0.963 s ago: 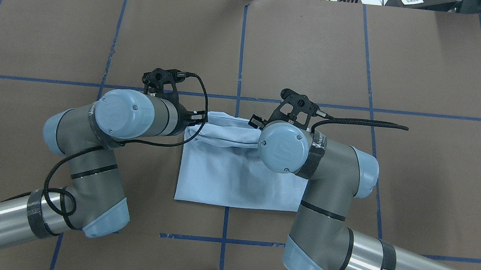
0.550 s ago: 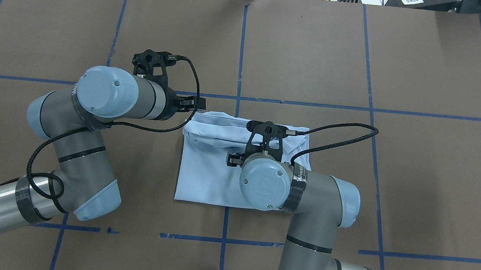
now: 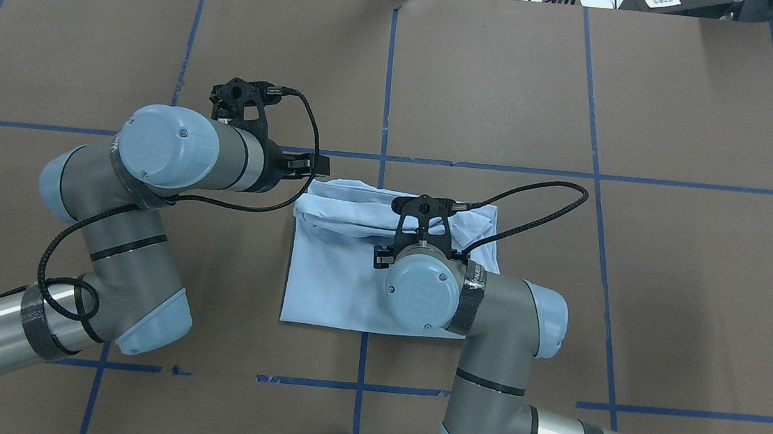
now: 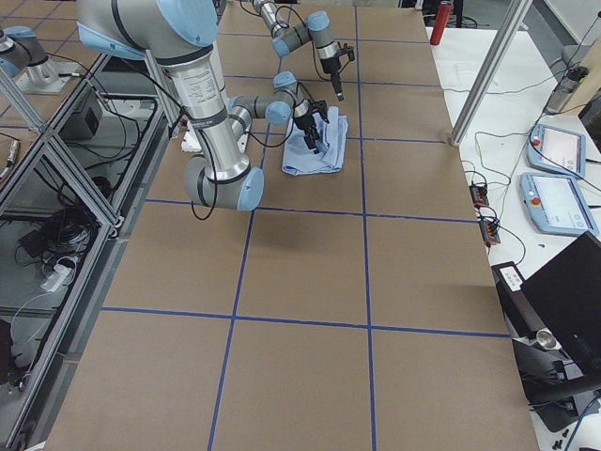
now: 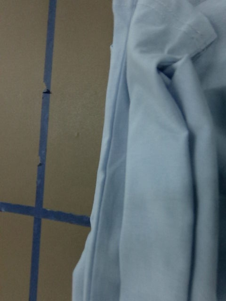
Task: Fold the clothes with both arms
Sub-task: 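Release the shirt and raise the right gripper away from the robot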
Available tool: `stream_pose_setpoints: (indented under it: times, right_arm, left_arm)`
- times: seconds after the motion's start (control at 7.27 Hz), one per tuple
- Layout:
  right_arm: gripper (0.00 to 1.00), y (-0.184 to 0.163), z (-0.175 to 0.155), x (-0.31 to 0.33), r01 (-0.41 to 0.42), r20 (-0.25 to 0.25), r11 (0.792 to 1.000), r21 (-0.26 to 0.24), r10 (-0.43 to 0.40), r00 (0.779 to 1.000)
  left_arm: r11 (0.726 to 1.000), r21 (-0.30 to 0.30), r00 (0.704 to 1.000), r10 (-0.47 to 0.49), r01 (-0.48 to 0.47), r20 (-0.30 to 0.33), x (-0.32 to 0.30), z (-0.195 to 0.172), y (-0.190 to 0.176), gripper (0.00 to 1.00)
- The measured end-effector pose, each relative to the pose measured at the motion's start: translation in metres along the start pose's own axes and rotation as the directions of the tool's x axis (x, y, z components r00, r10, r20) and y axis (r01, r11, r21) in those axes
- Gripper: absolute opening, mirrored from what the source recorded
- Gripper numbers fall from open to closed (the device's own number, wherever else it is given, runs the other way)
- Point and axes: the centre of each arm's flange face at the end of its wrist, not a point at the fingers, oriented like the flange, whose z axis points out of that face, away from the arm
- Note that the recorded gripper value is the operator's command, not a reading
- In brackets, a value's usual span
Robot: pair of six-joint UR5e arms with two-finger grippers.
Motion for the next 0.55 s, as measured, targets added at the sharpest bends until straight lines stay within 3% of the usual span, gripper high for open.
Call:
stream_pose_setpoints:
  times: [0.28, 0.55]
  right_arm:
    - [1.0, -0.035, 0.001, 0.003, -0.01, -0.004, 0.999, 0.036, 0.011, 1.0]
    - [1.0, -0.072, 0.025, 0.017, -0.017, -0.058, 0.998, 0.06, 0.02, 0.998]
  left_arm:
    - [1.0, 0.0, 1.0, -0.002, 0.002, 0.0, 0.0, 0.0, 0.0, 1.0]
    - [1.0, -0.001, 1.0, -0.004, 0.004, 0.001, -0.001, 0.0, 0.001, 1.0]
